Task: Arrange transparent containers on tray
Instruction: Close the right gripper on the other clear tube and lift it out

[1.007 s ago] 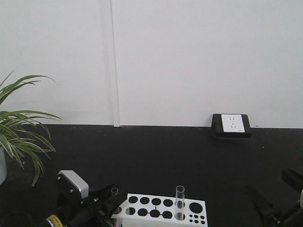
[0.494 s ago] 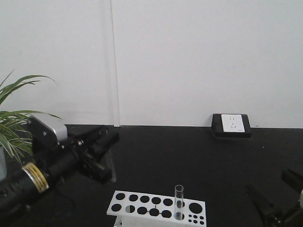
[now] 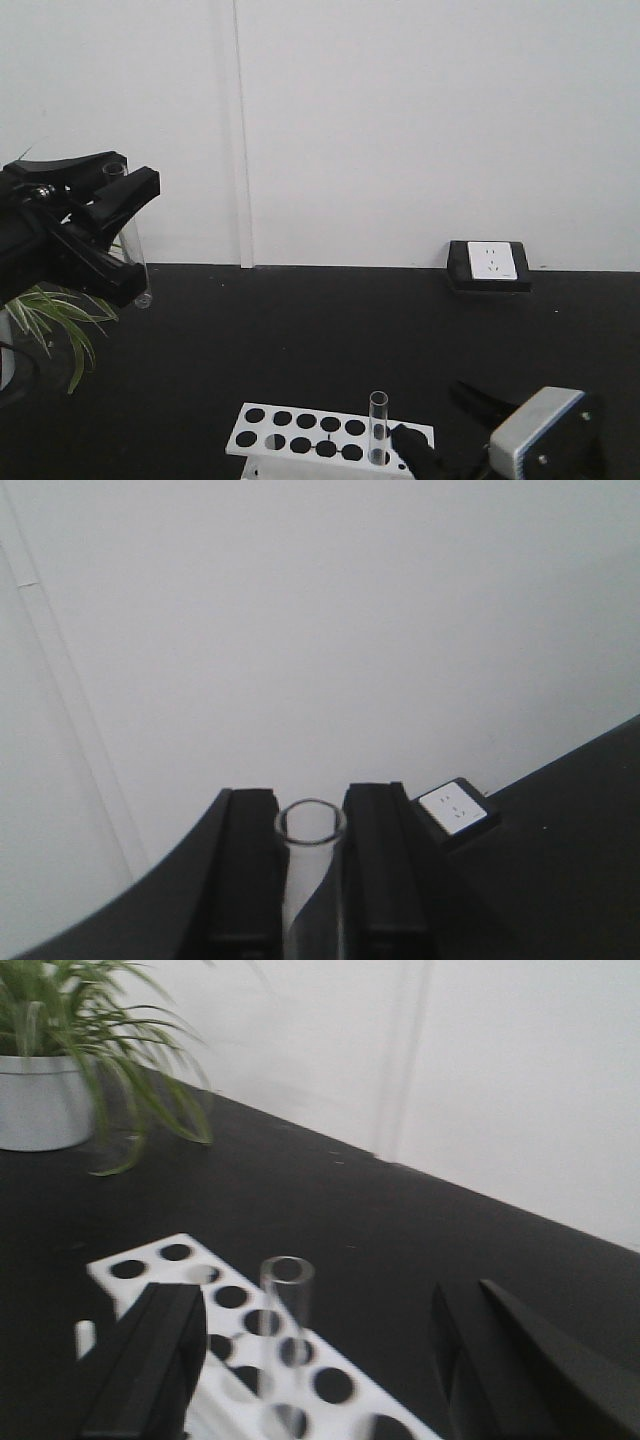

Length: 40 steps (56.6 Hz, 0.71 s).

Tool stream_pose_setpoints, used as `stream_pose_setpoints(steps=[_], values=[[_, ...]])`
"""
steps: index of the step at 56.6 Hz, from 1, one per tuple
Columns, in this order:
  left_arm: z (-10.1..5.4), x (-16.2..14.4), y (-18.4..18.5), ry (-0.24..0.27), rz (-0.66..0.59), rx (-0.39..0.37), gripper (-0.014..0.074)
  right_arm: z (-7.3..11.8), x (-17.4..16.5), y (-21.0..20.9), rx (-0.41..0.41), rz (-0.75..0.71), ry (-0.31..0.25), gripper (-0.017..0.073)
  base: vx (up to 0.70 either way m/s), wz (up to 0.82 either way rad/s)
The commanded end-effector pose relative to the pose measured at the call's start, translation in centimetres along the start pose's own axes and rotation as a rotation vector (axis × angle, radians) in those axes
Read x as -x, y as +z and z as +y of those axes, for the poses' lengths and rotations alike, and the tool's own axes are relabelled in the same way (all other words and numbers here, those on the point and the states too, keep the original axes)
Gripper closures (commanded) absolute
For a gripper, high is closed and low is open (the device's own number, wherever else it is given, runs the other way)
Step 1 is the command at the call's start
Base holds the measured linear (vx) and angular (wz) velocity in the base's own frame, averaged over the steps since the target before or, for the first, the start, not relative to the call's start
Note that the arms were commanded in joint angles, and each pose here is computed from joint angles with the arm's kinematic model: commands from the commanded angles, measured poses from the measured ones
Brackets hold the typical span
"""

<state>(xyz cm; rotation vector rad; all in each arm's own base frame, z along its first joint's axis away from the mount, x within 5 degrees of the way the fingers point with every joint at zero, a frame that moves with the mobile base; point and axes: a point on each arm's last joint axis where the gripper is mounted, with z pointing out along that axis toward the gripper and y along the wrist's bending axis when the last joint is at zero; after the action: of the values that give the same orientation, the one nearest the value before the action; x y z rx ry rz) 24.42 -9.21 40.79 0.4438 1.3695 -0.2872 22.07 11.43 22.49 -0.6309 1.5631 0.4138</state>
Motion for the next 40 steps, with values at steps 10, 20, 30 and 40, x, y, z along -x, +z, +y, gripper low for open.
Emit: stream_pose_setpoints(steps=[10,20,30,40], values=[[-0.1,1.9,-0.6,-0.035,-0.073,-0.002,0.0600,-0.1,1.5,4.3,0.057,-0.146,0.005,0.0041,0.00,0.00],[0.0,1.8,-0.5,-0.035,-0.063,0.004,0.0600,-0.6,0.8,6.5,0.055,-0.127,0.014,0.0041,0.00,0.00],[0.1,1.7,-0.5,-0.036,-0.045,0.015,0.0600,-0.8,-0.7,8.1,0.061,-0.101,0.035,0.0042,0.00,0.00],[0.1,1.6,-0.5,-0.036,-0.035,0.021,0.0600,-0.8,-1.1,8.5,0.071,-0.130,0.060,0.0163,0.00,0.00]])
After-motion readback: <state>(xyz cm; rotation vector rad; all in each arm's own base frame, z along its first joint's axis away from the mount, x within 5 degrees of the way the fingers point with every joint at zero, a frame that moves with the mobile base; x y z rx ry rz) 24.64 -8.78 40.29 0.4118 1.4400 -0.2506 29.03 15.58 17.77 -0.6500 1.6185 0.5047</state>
